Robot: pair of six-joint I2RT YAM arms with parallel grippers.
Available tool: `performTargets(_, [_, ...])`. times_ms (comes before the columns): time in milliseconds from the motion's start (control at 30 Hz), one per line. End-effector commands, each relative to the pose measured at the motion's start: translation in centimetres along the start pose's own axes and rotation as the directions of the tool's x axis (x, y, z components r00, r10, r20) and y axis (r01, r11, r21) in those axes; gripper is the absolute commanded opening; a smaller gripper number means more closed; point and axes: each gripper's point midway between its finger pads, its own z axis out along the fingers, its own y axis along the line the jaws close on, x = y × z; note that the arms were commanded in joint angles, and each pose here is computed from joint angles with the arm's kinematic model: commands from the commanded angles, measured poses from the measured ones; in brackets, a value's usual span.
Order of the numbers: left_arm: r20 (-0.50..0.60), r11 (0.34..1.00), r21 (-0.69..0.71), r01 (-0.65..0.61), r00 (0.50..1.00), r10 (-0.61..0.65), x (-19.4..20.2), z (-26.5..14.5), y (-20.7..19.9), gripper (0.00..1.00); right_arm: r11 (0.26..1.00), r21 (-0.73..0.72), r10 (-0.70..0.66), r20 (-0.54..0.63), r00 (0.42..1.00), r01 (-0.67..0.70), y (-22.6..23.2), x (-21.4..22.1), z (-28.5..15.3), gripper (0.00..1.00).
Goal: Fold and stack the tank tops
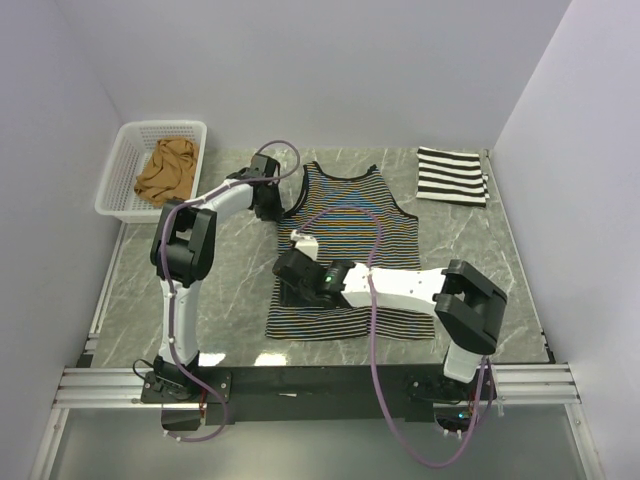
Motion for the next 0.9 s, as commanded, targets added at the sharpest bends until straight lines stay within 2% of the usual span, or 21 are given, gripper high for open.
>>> performTargets(0, [-0.004,1.000,-0.017,-0.018,1.000,0.017,-0.2,0.4,0.2,0.19,1.000,-0.007,-0.009,0.038,0.999,0.009,2.0,-0.8,0.0,0.47])
performTargets(233, [0.041,0.997,-0.081,0.014,0.999,-0.011,-0.9,0.0,1.4,0.01,0.997,0.031,-0.073,0.000,0.997,0.073,3.2,1.8,0.9,0.47])
performTargets(400, [0.046,0.997,-0.080,0.016,0.999,-0.012,-1.0,-0.3,1.4,0.01,0.992,0.050,-0.117,-0.027,0.993,0.118,4.0,3.9,1.5,0.46])
performTargets(467, [0.046,0.997,-0.078,0.017,0.999,-0.014,-1.0,-0.2,1.4,0.01,0.990,0.060,-0.127,-0.040,0.991,0.129,4.2,4.7,1.8,0.41])
performTargets(567, [0.041,0.997,-0.072,0.021,0.999,-0.019,-0.9,-0.1,1.2,0.01,0.985,0.076,-0.154,-0.058,0.986,0.158,4.6,5.7,2.2,0.39])
performTargets(867, [0.046,0.997,-0.079,0.019,0.999,-0.015,-1.1,-0.2,1.4,0.00,0.970,0.124,-0.199,-0.079,0.977,0.208,4.9,7.2,2.7,0.38])
